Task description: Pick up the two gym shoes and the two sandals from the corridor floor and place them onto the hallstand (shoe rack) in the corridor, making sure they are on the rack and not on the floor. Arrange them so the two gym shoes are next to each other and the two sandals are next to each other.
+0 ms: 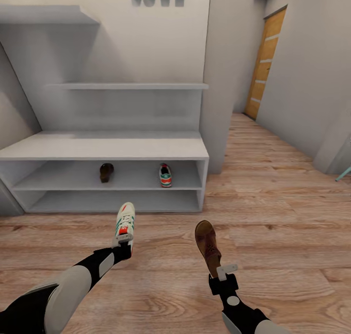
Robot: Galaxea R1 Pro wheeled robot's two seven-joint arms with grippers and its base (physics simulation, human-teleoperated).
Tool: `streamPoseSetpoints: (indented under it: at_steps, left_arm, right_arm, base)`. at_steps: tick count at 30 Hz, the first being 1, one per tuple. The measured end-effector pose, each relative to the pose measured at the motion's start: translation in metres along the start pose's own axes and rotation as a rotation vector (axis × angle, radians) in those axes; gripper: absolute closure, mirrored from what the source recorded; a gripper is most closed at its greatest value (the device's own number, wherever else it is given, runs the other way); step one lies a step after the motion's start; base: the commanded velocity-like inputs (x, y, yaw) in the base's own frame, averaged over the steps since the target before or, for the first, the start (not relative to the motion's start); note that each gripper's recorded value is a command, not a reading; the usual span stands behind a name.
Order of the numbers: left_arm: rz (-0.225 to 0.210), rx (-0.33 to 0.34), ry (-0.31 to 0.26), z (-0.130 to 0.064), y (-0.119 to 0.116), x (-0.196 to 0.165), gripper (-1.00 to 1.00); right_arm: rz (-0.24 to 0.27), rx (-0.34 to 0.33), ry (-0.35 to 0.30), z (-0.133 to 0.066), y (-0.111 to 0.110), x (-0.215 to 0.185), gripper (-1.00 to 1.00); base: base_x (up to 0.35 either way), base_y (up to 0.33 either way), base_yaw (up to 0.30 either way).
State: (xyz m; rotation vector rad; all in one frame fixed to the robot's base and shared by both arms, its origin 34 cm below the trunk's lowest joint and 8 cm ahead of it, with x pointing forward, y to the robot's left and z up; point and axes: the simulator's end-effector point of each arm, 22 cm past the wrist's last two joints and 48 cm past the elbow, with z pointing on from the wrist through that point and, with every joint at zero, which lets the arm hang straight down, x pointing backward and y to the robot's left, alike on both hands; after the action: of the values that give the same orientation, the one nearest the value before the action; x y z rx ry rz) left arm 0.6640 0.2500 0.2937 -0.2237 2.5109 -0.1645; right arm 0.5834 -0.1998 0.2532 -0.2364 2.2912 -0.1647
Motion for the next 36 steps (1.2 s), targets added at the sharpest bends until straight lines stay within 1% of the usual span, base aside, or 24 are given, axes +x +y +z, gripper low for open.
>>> streamPoseSetpoints:
  at_steps: [6,9,10,11,12,13,14,15,16,17,18,19,22,23,24,25,26,28,29,31,32,33,36]
  left_arm:
    - [0.0,0.0,-0.001,0.0,0.0,0.0,1.0]
    - [0.001,0.001,-0.026,-0.001,0.0,-0.012,1.0]
    - [0.0,0.0,-0.052,-0.003,0.0,-0.025,1.0]
    - [0.0,0.001,-0.07,-0.004,0.0,-0.035,1.0]
    - [0.004,0.011,-0.06,-0.006,-0.008,-0.039,1.0]
    - [0.005,0.017,-0.043,-0.006,-0.012,-0.038,1.0]
    - [-0.001,0.028,0.006,-0.013,-0.023,-0.05,1.0]
    - [-0.001,0.025,0.047,-0.027,-0.024,-0.072,1.0]
    - [-0.009,0.024,0.105,-0.059,-0.027,-0.103,1.0]
    - [-0.005,0.014,0.002,-0.089,-0.024,-0.157,1.0]
    - [-0.007,0.014,-0.044,-0.104,-0.025,-0.178,1.0]
    - [-0.008,0.014,-0.018,-0.105,-0.025,-0.173,1.0]
    - [-0.009,0.013,-0.001,-0.108,-0.025,-0.172,1.0]
    - [-0.009,0.013,0.029,-0.104,-0.025,-0.162,1.0]
    - [-0.011,0.016,0.108,-0.092,-0.026,-0.135,1.0]
    - [-0.012,0.017,0.148,-0.085,-0.027,-0.12,1.0]
    - [-0.012,0.018,0.159,-0.084,-0.027,-0.117,1.0]
    - [-0.013,0.023,0.208,-0.077,-0.03,-0.1,1.0]
    - [-0.013,0.025,0.223,-0.075,-0.031,-0.095,1.0]
    - [-0.012,0.041,0.281,-0.07,-0.04,-0.085,1.0]
    - [-0.01,0.045,0.3,-0.068,-0.043,-0.082,1.0]
    - [-0.011,0.054,0.302,-0.069,-0.047,-0.086,1.0]
    - [-0.008,0.055,0.282,-0.072,-0.049,-0.097,1.0]
  right_arm:
    - [-0.001,0.001,0.001,0.0,-0.001,0.001,1.0]
    - [-0.002,0.003,0.002,0.0,-0.002,0.001,1.0]
    - [0.0,0.01,0.003,0.0,-0.006,0.002,1.0]
    - [-0.001,0.03,0.008,0.002,-0.019,0.005,1.0]
    - [-0.043,0.072,0.02,0.004,-0.055,0.014,1.0]
    - [-0.024,0.144,0.036,0.004,-0.105,0.025,1.0]
    - [-0.07,0.203,0.05,0.001,-0.156,0.035,1.0]
    - [-0.077,0.259,0.066,-0.004,-0.2,0.043,1.0]
    - [-0.116,0.311,0.116,-0.012,-0.242,0.057,1.0]
    - [-0.125,0.314,0.123,-0.013,-0.247,0.058,1.0]
    - [-0.131,0.315,0.129,-0.014,-0.25,0.059,1.0]
    - [-0.134,0.322,0.136,-0.014,-0.255,0.06,1.0]
    - [-0.139,0.326,0.142,-0.015,-0.259,0.061,1.0]
    - [-0.14,0.329,0.143,-0.015,-0.261,0.06,1.0]
    - [-0.14,0.333,0.143,-0.015,-0.264,0.059,1.0]
    - [-0.142,0.332,0.144,-0.015,-0.263,0.059,1.0]
    - [-0.141,0.332,0.143,-0.015,-0.264,0.058,1.0]
    - [-0.141,0.332,0.143,-0.015,-0.263,0.058,1.0]
    - [-0.141,0.332,0.143,-0.015,-0.264,0.058,1.0]
    - [-0.141,0.333,0.142,-0.015,-0.264,0.058,1.0]
    - [-0.141,0.333,0.141,-0.015,-0.264,0.057,1.0]
    - [-0.141,0.334,0.141,-0.015,-0.265,0.057,1.0]
    - [-0.142,0.338,0.14,-0.015,-0.266,0.057,1.0]
  base:
    - [0.0,-0.023,0.0]
    - [0.0,-0.006,0.0]
    - [0.0,-0.003,0.0]
    - [0.0,-0.001,0.0]
    - [0.0,0.0,0.0]
    - [0.0,0.0,0.0]
    - [0.0,0.0,0.0]
    - [0.0,0.0,0.0]
    - [0.0,0.0,0.0]
    - [0.0,0.0,0.0]
    - [0.0,0.0,0.0]
    - [0.0,0.0,0.0]
    - [0.0,0.0,0.0]
    - [0.0,0.0,0.0]
    - [0.0,0.0,0.0]
    - [0.0,0.0,0.0]
    - [0.0,0.0,0.0]
    - [0.0,0.0,0.0]
    - [0.0,0.0,0.0]
    - [0.0,0.0,0.0]
    - [0.0,0.0,0.0]
    - [0.0,0.0,0.0]
    - [0.057,0.027,0.0]
